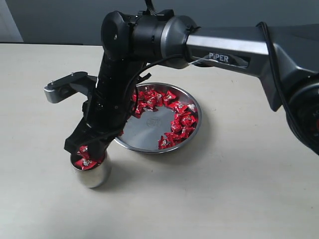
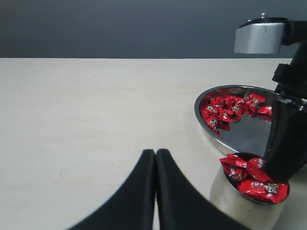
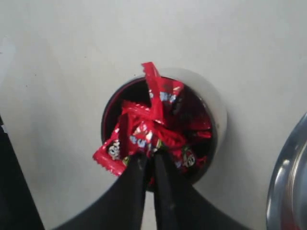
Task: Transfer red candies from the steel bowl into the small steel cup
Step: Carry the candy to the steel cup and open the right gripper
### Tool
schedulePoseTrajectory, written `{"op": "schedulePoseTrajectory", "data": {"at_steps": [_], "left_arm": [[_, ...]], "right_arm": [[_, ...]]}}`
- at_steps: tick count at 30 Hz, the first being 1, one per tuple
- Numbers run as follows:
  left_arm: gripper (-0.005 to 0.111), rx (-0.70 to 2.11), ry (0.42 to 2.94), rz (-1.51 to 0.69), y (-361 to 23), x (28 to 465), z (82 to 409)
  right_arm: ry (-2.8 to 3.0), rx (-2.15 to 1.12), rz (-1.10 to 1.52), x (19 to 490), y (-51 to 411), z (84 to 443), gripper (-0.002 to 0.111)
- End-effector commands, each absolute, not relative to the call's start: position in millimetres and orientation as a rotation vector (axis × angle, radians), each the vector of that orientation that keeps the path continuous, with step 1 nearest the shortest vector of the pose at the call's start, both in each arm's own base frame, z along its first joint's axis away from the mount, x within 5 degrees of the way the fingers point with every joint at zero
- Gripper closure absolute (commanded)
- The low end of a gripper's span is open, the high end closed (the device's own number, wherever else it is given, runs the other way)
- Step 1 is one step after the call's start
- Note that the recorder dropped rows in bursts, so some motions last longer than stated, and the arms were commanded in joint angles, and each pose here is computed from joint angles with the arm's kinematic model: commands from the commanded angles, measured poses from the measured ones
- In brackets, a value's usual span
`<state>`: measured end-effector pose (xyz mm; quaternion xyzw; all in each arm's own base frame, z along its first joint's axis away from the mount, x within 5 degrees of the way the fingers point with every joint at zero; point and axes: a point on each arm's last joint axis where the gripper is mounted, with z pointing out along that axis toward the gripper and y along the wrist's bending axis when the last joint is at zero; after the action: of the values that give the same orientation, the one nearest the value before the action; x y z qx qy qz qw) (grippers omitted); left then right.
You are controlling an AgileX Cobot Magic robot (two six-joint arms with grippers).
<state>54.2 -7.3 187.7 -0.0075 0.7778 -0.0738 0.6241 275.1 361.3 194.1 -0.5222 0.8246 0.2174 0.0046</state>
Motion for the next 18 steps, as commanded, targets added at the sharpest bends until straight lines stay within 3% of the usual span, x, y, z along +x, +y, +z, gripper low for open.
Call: {"op": "schedulePoseTrajectory", "data": {"at_steps": [1, 4, 11, 18], "left_arm": [[0.106, -0.023, 1.774, -0.165, -6.9, 54.3, 187.2], [0.106, -0.023, 1.774, -0.165, -6.9, 54.3, 187.2], [0.106, -0.023, 1.774, -0.165, -6.9, 54.3, 187.2], [0.106, -0.023, 1.774, -0.165, -6.9, 54.3, 187.2]], "right_arm": [[2.567, -1.649, 0.686, 274.5, 361.6, 195.3, 0.083], [2.569, -1.652, 0.686, 274.2, 361.3, 195.3, 0.073], [2.562, -1.652, 0.679, 274.7, 359.8, 199.1, 0.073], [2.478, -1.654, 0.613, 273.6, 352.1, 228.7, 0.073]]}}
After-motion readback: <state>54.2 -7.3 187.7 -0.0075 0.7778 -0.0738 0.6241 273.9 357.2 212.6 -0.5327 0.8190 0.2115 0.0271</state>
